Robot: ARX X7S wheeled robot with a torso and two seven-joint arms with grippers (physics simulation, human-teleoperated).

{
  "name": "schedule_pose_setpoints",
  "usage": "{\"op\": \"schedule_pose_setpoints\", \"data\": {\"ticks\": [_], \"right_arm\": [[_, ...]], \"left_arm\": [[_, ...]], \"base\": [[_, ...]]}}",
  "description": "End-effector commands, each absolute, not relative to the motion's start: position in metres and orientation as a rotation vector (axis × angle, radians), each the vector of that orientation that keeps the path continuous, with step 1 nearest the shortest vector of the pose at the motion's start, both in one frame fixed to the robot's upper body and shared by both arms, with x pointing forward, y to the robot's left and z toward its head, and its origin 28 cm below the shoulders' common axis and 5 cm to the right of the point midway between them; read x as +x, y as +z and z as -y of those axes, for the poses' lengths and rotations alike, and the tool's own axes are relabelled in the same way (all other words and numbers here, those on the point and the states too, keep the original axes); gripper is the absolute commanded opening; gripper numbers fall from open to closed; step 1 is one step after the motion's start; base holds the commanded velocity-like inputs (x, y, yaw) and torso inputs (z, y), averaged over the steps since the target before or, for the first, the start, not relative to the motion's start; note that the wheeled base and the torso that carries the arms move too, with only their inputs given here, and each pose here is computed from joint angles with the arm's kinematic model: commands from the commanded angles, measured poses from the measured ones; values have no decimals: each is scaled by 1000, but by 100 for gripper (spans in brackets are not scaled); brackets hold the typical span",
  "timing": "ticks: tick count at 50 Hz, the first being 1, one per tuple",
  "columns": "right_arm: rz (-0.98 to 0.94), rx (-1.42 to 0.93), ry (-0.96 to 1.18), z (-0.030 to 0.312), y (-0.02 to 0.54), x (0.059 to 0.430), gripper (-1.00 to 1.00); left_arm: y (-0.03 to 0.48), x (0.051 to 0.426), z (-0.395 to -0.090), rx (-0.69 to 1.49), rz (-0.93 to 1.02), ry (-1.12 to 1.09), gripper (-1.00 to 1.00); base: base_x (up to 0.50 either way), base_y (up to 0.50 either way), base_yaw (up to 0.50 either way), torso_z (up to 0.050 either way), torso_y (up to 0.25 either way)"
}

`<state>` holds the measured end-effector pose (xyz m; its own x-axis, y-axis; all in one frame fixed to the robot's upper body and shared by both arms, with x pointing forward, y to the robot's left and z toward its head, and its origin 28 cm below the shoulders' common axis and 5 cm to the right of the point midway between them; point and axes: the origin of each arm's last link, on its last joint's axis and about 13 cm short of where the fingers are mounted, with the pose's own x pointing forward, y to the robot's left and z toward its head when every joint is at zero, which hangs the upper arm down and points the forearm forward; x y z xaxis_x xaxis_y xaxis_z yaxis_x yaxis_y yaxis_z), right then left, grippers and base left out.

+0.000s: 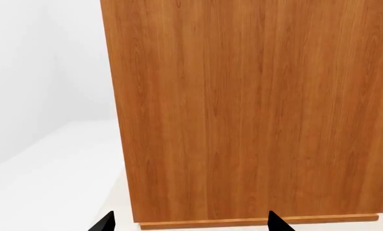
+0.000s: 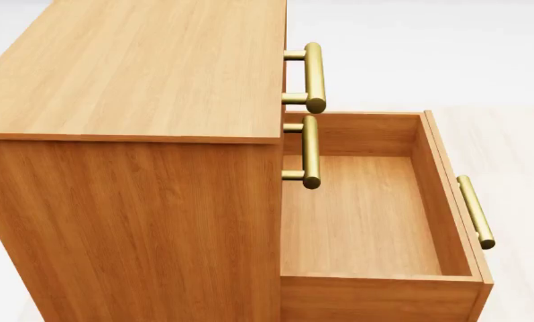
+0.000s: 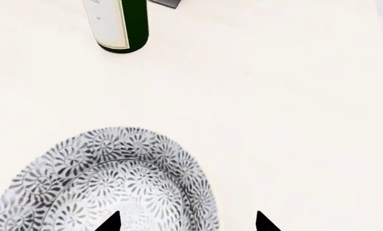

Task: Put the bowl in the bottom drawer of the cabinet and close it.

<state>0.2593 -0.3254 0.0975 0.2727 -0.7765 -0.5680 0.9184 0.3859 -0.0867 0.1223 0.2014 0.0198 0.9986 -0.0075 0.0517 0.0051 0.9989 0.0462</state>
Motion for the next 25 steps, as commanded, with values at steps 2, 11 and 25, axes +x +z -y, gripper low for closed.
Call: {"op": "schedule_pose_setpoints", "data": {"ticks": [2, 11, 25], "right_arm": [[-651, 293, -1157, 327, 86, 257, 100], [-666, 335, -1111, 327, 85, 258, 100], [-485, 243, -1039, 319, 100, 260, -100]], "left_arm": [[19, 123, -202, 47, 52, -6, 100], [18, 124, -201, 47, 52, -6, 100], [20, 122, -201, 49, 53, -6, 100]], "base": [[0, 0, 0, -5, 0], [0, 0, 0, 0, 0], [0, 0, 0, -1, 0]]}}
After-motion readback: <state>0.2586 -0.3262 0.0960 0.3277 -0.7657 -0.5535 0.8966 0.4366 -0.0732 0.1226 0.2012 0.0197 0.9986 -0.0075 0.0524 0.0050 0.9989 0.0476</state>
